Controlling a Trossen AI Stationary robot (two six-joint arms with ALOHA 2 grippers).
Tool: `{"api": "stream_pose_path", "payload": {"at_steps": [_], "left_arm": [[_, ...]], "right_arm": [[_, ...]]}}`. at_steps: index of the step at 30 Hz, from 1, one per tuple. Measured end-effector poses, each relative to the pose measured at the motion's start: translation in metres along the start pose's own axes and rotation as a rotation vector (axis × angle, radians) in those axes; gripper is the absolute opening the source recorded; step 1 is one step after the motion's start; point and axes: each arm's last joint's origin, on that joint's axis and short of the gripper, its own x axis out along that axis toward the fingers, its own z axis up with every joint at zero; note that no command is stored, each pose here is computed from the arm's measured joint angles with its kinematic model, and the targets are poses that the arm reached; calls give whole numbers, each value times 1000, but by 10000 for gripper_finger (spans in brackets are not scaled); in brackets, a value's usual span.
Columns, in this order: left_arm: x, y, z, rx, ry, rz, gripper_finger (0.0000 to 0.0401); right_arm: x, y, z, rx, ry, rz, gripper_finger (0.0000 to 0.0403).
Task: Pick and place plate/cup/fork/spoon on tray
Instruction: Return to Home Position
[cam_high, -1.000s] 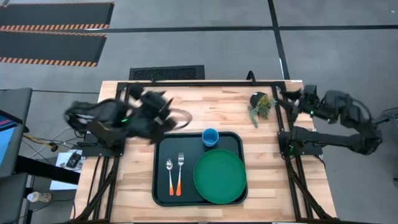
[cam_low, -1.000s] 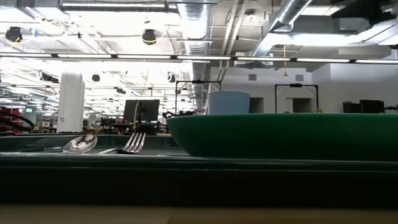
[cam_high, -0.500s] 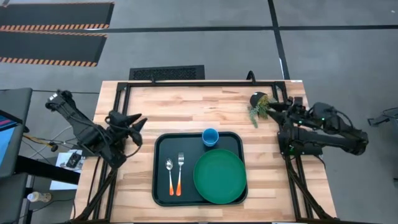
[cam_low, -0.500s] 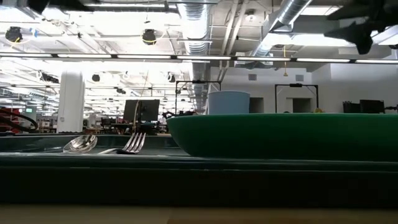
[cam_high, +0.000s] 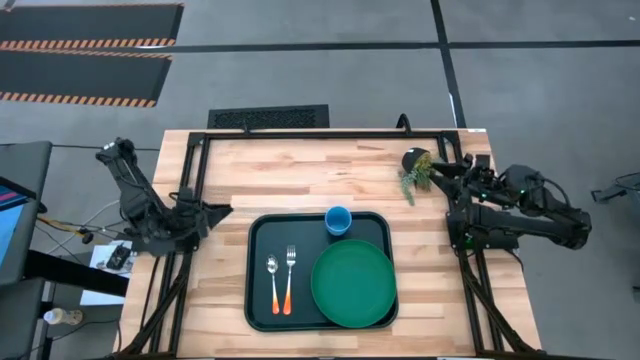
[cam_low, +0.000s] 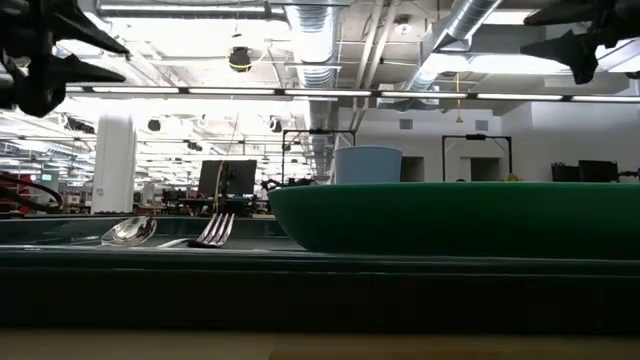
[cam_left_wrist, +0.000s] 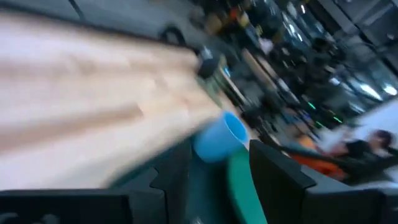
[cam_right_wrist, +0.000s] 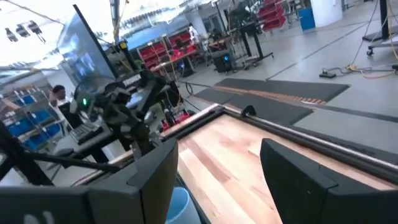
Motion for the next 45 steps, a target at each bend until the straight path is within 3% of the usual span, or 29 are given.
{"api": "stream_pose_path", "payload": {"at_steps": [7,11,14,16,19,23,25,27,30,34,36,40,45], "left_arm": [[-5,4,5,-225,259,-40,148],[-4,1,5,-77,196,-62,148],[-6,-7,9,-29,205,-141,148],[-9,-16,16,9,246,-260,148],[-18,-36,31,135,253,-573,148],[-33,-54,49,422,25,-1070,148],[-35,-51,41,548,-44,-1233,148],[-32,-42,32,576,-51,-1238,148],[-25,-26,18,520,-77,-1181,148],[-21,-11,1,440,-129,-1309,148],[-17,-4,-13,435,-90,-1338,148],[-10,1,-21,423,-20,-1225,148],[-5,4,-26,524,-18,-1164,148]], "right_arm": [[0,-5,-8,-26,75,-67,255],[-1,-6,-11,-20,104,-79,255],[0,-1,-7,-76,89,37,255],[0,5,-1,-88,40,148,255],[-2,11,7,-130,-29,279,255],[0,13,7,-162,-77,353,255],[6,12,-1,-160,-106,380,255],[14,9,-12,-143,-133,391,255],[22,5,-25,-114,-161,389,255],[28,-1,-38,-86,-173,377,255],[29,-4,-42,-83,-172,362,255],[31,-9,-51,-61,-155,370,255],[37,-16,-68,-57,-136,392,255]]}}
